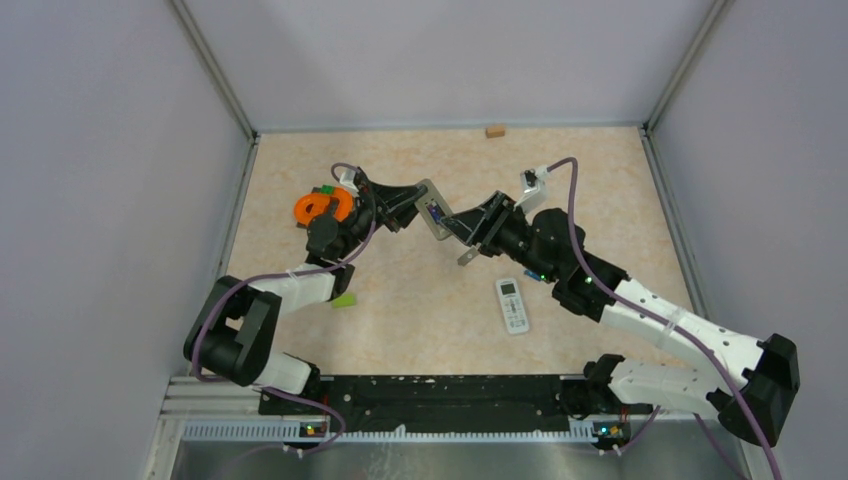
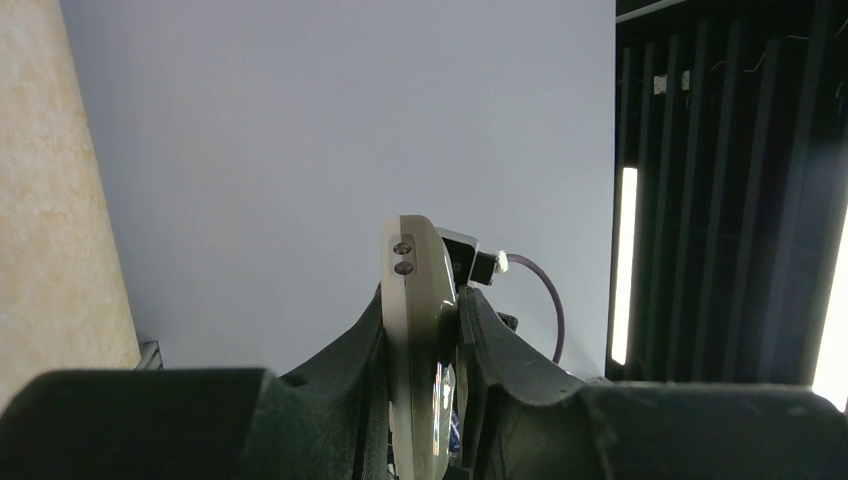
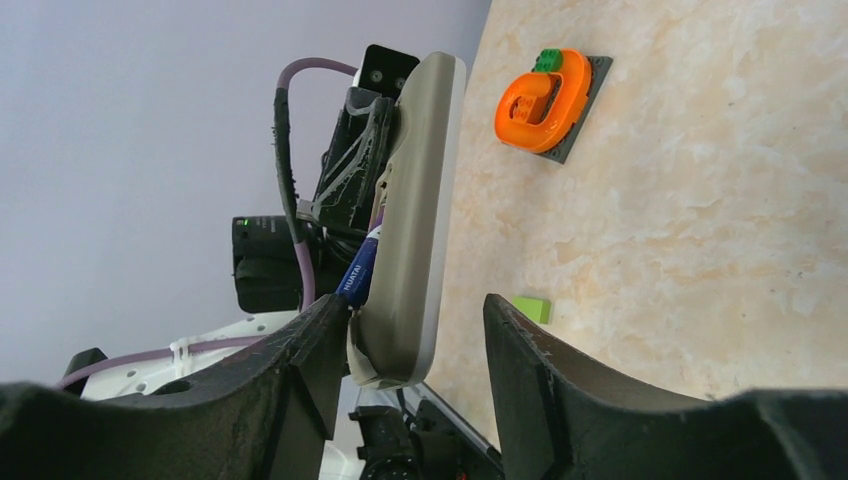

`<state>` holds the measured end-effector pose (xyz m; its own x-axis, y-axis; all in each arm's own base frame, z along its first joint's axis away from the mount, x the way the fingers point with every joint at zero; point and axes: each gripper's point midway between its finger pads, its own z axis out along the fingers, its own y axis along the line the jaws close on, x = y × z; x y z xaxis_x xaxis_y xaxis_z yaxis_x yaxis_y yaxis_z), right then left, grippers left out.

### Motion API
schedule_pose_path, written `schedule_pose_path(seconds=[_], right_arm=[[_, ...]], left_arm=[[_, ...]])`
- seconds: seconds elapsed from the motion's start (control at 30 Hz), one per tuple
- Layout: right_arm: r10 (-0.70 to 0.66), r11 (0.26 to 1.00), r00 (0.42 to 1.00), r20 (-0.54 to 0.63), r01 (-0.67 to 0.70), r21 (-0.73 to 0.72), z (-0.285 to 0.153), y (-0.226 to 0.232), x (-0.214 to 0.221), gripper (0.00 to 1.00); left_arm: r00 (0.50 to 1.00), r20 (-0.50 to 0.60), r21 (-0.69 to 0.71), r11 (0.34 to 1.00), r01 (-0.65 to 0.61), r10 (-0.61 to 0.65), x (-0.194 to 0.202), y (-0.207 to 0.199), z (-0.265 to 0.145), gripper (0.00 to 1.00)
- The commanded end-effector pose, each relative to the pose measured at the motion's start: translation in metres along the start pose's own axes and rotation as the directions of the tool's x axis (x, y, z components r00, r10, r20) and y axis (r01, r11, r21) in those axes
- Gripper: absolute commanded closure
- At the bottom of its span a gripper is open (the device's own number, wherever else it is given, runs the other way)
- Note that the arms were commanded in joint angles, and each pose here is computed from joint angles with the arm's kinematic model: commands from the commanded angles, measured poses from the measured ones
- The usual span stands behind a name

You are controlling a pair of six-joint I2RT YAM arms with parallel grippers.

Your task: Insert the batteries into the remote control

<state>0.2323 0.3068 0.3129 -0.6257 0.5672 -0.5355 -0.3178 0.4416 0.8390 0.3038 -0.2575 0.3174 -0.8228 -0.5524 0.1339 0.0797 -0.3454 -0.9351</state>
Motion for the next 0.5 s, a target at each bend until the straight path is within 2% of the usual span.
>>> schedule_pose_path(seconds=[0.0, 0.47], right_arm=[[-0.004, 0.998, 1.0, 0.017, 0.005, -0.065, -0.0066, 0.0198, -0.0068, 0.43], [0.004, 0.997, 1.0, 0.011, -0.003, -0.074, -0.0027, 0.0213, -0.007, 0.47]], left_arm=[[0.996, -0.038, 0.116, 0.991, -0.071, 0.076, 0.0152, -0.0371, -0.0009, 1.0], [0.996, -0.04, 0.107, 0.991, -0.078, 0.083, 0.0147, -0.0345, 0.0002, 1.0]])
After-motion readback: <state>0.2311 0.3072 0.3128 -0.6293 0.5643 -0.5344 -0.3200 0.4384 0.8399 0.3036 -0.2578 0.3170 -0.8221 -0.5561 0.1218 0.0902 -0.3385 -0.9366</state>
